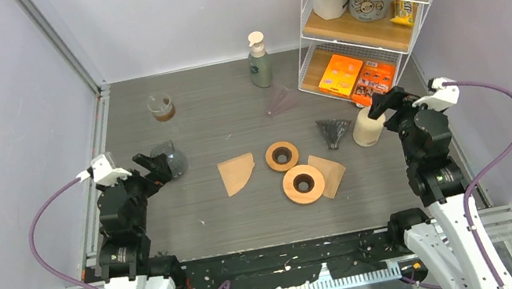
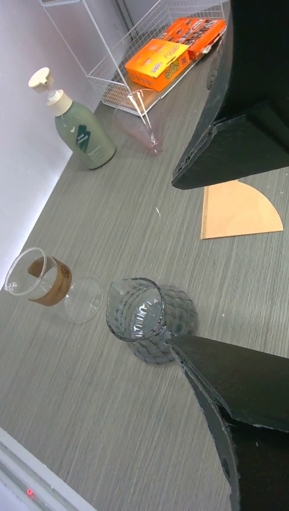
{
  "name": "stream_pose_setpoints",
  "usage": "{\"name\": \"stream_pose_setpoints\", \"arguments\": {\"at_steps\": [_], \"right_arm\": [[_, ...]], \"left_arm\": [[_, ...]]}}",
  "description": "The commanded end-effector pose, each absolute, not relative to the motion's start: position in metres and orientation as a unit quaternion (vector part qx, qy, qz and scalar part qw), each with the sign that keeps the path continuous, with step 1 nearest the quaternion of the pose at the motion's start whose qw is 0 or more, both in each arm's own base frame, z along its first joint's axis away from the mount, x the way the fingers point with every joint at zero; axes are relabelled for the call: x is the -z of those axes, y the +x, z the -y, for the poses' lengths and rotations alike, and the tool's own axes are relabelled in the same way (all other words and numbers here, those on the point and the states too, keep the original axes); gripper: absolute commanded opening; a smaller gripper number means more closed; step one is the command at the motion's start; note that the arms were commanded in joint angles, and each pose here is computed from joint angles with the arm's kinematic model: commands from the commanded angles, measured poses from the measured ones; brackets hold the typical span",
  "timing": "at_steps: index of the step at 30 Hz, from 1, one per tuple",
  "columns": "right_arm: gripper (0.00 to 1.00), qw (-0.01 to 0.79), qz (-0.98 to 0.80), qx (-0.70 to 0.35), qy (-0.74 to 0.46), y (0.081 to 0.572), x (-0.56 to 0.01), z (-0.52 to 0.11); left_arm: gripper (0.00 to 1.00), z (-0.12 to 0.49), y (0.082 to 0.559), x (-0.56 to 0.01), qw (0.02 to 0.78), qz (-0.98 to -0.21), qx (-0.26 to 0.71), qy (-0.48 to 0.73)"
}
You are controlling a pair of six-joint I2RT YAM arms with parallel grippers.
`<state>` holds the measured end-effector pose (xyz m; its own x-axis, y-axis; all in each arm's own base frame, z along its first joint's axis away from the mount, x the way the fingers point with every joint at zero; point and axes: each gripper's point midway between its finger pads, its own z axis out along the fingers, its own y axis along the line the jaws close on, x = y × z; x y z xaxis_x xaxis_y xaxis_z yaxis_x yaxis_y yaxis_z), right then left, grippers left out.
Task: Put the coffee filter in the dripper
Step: Pick up the dripper holder from the center of the board.
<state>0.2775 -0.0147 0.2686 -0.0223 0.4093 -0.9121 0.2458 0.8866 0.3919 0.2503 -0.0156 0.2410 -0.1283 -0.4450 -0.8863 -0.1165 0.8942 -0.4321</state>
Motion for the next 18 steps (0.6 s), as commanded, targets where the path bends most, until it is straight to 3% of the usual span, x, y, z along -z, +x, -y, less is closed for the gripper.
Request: {"name": "stream_pose_setpoints", "arguments": {"at_steps": [1, 12, 18], "right_arm": [[0.95, 0.669, -0.698, -0.053, 0.249, 0.276, -0.275, 0.022], [0.96, 0.657, -0.724, -0.096, 0.186, 0.274, -0.278, -0.003], [0.95, 0.62, -0.759, -0.171, 0.099, 0.276, -0.28, -0.046]], "left_arm": [[0.99, 0.013, 0.252, -0.244, 0.639, -0.732, 0.129, -0.198], [0.99, 0.035, 0.262, -0.242, 0.628, -0.738, 0.178, -0.17], [0.99, 0.078, 0.266, -0.247, 0.606, -0.742, 0.27, -0.089]]}}
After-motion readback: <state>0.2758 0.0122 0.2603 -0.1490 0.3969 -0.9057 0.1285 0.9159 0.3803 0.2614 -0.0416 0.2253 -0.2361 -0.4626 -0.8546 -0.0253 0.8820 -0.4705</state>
